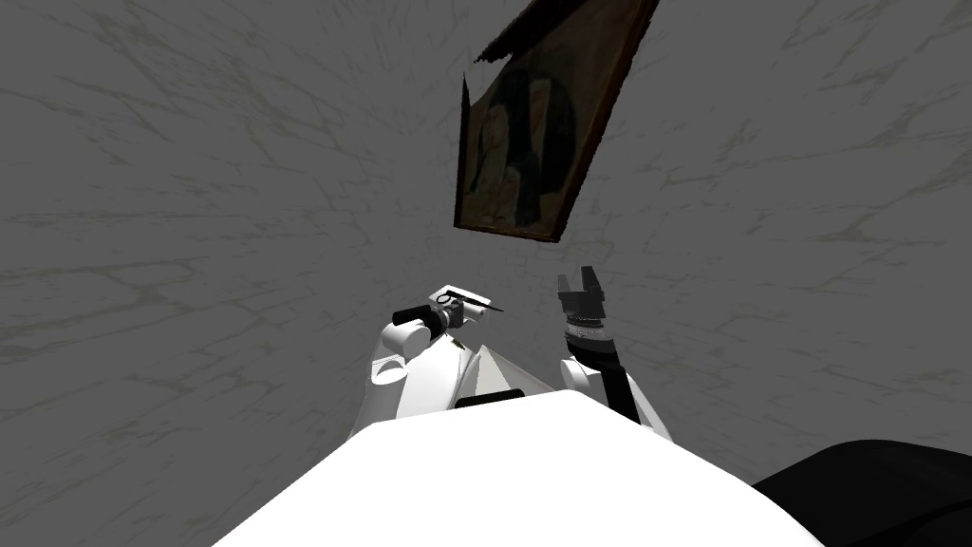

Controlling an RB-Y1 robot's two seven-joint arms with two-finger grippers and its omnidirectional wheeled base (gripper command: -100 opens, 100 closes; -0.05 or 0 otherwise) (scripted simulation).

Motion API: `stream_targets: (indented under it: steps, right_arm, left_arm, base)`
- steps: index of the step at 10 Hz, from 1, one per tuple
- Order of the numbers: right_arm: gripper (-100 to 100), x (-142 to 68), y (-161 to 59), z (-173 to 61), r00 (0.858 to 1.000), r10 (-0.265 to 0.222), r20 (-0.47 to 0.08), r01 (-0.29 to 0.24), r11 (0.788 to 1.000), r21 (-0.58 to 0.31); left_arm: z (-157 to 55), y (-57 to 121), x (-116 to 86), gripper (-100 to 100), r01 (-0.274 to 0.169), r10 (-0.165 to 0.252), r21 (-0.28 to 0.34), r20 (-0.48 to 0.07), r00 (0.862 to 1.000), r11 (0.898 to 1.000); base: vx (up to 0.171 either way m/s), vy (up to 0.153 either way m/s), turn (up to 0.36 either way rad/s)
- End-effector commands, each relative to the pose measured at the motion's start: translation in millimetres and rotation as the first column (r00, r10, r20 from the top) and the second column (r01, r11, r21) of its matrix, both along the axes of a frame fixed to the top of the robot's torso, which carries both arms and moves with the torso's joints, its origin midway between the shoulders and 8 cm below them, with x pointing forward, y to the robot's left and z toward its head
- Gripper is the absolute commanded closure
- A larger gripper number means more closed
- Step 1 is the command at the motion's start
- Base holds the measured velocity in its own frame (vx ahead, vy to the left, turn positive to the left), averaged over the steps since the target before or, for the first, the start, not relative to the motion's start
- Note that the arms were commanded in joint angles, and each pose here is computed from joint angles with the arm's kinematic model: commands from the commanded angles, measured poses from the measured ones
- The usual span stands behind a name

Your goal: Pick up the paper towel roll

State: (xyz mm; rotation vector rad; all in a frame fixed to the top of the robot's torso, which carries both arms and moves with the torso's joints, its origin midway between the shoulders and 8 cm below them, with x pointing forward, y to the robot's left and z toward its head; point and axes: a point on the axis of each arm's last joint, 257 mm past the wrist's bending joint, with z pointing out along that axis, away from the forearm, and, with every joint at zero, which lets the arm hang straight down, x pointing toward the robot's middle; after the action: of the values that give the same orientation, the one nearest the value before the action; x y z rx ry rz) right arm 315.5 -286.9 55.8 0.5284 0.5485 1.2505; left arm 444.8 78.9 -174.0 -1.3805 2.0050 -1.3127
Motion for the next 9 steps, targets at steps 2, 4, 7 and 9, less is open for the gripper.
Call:
stream_targets:
  steps: [2, 4, 7, 9]
  right_arm:
    - [0, 0, 0, 0, 1.0, 0.0, 0.0, 0.0, 1.0, 0.0]
    - [0, 0, 0, 0, 1.0, 0.0, 0.0, 0.0, 1.0, 0.0]
    - [0, 0, 0, 0, 1.0, 0.0, 0.0, 0.0, 1.0, 0.0]
    - [0, 0, 0, 0, 1.0, 0.0, 0.0, 0.0, 1.0, 0.0]
  left_arm:
    - [0, 0.0, 0, -100, 0.0, 0.0, 0.0, 0.0, 1.0, 1.0]
    - [1, -11.4, -7, -100, 0.038, -0.039, -0.028, -0.027, 0.999, 0.999]
    - [0, -24.8, -18, -100, 0.098, -0.102, -0.05, -0.067, 0.993, 0.994]
    - [-1, -26.9, -20, -100, 0.111, -0.115, -0.051, -0.076, 0.99, 0.992]
  base:
    - [0.0, 0.0, 0.0]
    - [-0.025, 0.01, 0.038]
    - [-0.021, 0.011, 0.024]
    - [0.004, -0.004, 0.012]
